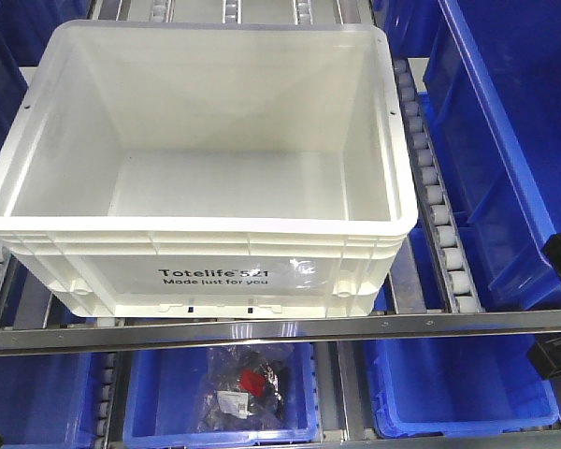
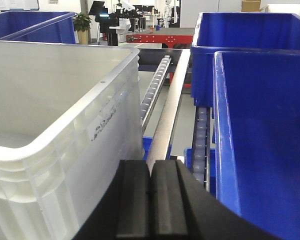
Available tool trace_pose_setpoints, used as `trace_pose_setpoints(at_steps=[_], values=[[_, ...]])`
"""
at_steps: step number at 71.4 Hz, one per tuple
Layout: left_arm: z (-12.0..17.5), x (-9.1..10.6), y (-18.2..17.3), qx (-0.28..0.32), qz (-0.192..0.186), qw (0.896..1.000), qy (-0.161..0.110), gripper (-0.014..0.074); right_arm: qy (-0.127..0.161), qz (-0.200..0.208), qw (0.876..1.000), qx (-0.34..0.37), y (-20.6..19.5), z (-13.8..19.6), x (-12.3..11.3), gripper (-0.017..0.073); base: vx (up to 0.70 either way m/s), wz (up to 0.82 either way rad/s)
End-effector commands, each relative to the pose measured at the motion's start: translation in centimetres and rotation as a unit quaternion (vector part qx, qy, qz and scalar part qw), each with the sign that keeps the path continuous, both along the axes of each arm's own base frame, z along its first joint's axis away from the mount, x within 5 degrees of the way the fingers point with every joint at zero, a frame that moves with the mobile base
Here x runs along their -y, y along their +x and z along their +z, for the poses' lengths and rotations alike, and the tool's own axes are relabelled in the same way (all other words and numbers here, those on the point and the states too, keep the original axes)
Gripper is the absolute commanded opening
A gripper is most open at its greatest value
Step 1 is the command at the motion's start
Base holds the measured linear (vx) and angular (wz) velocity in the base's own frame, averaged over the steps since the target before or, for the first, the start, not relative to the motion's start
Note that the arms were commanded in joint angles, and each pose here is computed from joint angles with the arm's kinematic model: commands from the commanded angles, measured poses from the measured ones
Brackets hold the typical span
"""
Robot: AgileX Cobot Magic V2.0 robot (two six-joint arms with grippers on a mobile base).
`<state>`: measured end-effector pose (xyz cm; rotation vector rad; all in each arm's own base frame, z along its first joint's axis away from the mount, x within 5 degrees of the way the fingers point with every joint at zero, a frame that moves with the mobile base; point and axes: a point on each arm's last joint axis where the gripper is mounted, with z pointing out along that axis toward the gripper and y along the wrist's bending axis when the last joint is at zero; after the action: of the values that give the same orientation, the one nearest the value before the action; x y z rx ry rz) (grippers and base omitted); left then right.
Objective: Place moving items into box and shelve
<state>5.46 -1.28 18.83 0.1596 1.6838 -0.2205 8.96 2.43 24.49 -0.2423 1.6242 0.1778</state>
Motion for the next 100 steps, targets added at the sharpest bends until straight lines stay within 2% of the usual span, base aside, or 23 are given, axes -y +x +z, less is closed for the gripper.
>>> trace_pose_setpoints(at_steps=[1, 10, 52, 55, 62, 70, 74, 81, 86, 100], values=[[-0.3, 0.0, 0.0, 0.010, -0.003, 1.000, -0.007, -0.0027, 0.008, -0.012, 0.999, 0.044, 0.2, 1.6, 0.2, -0.0015, 0.00, 0.00], [-0.7, 0.0, -0.1, -0.008, -0.002, 1.000, -0.002, -0.0027, 0.008, -0.012, 0.999, 0.044, 0.2, 1.6, 0.2, -0.0015, 0.00, 0.00], [-0.7, 0.0, -0.1, -0.008, -0.002, 1.000, -0.002, -0.0026, 0.006, -0.012, 0.999, 0.045, 0.2, 1.6, 0.2, -0.0015, 0.00, 0.00], [-0.7, 0.0, -0.1, -0.008, -0.002, 1.000, -0.002, -0.0026, -0.005, -0.010, 0.999, 0.048, 0.2, 1.6, 0.1, -0.0015, 0.00, 0.00], [-0.7, 0.0, -0.1, -0.008, -0.002, 1.000, -0.002, -0.0026, -0.065, 0.001, 0.996, 0.064, 0.2, 1.6, 0.0, -0.0015, 0.00, 0.00], [-0.7, 0.0, -0.1, -0.008, -0.002, 1.000, -0.002, -0.0026, -0.055, 0.012, 0.997, 0.043, -0.2, 0.9, -0.1, -0.0015, 0.00, 0.00], [-0.7, 0.0, -0.1, -0.008, -0.002, 1.000, -0.002, -0.0026, -0.036, 0.012, 0.999, 0.035, -0.7, -0.1, 0.0, -0.0015, 0.00, 0.00], [-0.7, 0.0, -0.1, -0.008, -0.002, 1.000, -0.002, -0.0026, -0.019, 0.011, 0.999, 0.039, -2.0, -3.0, 0.4, -0.0015, 0.00, 0.00], [-0.7, 0.0, -0.1, -0.008, -0.002, 1.000, -0.002, -0.0026, 0.008, 0.010, 0.999, 0.052, -2.9, -4.4, 0.7, -0.0015, 0.00, 0.00], [-0.7, 0.0, -0.1, -0.007, -0.002, 1.000, -0.002, -0.0026, 0.003, 0.011, 1.000, 0.008, -3.5, -5.3, 0.8, -0.0015, 0.00, 0.00]])
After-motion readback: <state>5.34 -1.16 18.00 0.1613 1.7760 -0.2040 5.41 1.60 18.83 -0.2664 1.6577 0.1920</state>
